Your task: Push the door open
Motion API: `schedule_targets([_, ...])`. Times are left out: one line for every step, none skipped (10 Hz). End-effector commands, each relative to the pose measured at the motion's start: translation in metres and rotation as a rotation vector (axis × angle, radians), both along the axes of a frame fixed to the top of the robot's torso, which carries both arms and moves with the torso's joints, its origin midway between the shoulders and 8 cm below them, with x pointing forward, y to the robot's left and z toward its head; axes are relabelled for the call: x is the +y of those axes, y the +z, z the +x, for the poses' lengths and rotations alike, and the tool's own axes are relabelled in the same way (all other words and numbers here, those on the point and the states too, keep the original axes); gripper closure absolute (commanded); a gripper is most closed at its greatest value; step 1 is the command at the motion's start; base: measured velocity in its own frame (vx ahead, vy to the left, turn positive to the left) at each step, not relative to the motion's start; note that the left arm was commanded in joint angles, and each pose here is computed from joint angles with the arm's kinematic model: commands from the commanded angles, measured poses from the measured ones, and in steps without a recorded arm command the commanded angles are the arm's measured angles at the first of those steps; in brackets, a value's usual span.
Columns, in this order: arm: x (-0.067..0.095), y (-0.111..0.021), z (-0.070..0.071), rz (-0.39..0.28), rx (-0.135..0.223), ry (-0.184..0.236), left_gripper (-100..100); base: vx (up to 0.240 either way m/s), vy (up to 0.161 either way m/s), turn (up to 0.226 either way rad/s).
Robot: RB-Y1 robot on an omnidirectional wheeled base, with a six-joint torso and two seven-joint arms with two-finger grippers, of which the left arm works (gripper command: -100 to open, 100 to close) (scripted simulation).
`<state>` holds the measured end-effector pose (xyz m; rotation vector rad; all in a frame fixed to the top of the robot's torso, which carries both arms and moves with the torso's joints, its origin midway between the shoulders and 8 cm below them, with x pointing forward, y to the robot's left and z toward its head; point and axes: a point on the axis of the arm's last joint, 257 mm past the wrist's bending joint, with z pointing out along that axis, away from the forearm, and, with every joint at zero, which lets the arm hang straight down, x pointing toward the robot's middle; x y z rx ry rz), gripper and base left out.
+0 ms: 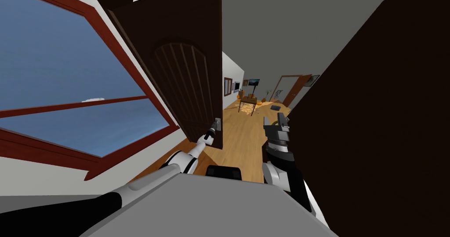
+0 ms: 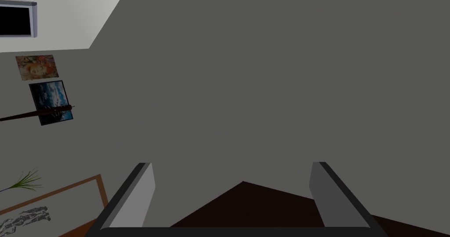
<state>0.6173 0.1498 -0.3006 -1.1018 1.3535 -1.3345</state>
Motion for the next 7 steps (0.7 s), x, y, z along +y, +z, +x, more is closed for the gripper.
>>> schedule_targets([0.019,0.003,0.004,0.007,-0.007,0.029,100,0.165,-0.09,0.039])
schedule_targets([0.025,0.003,0.005,0.007,-0.007,0.041,100,0.149,-0.113,0.074])
schedule_targets([0.029,0.003,0.005,0.007,-0.007,0.048,100,0.142,-0.105,0.079])
schedule_targets([0.036,0.003,0.006,0.006,-0.007,0.061,100,0.147,-0.119,0.092])
schedule_targets([0.035,0.005,0.006,0.006,-0.01,0.061,100,0.112,-0.093,0.036])
schedule_targets([0.046,0.004,0.007,0.006,-0.006,0.082,100,0.158,-0.123,0.036])
schedule_targets([0.046,0.004,0.007,0.006,-0.006,0.082,100,0.131,-0.103,0.05])
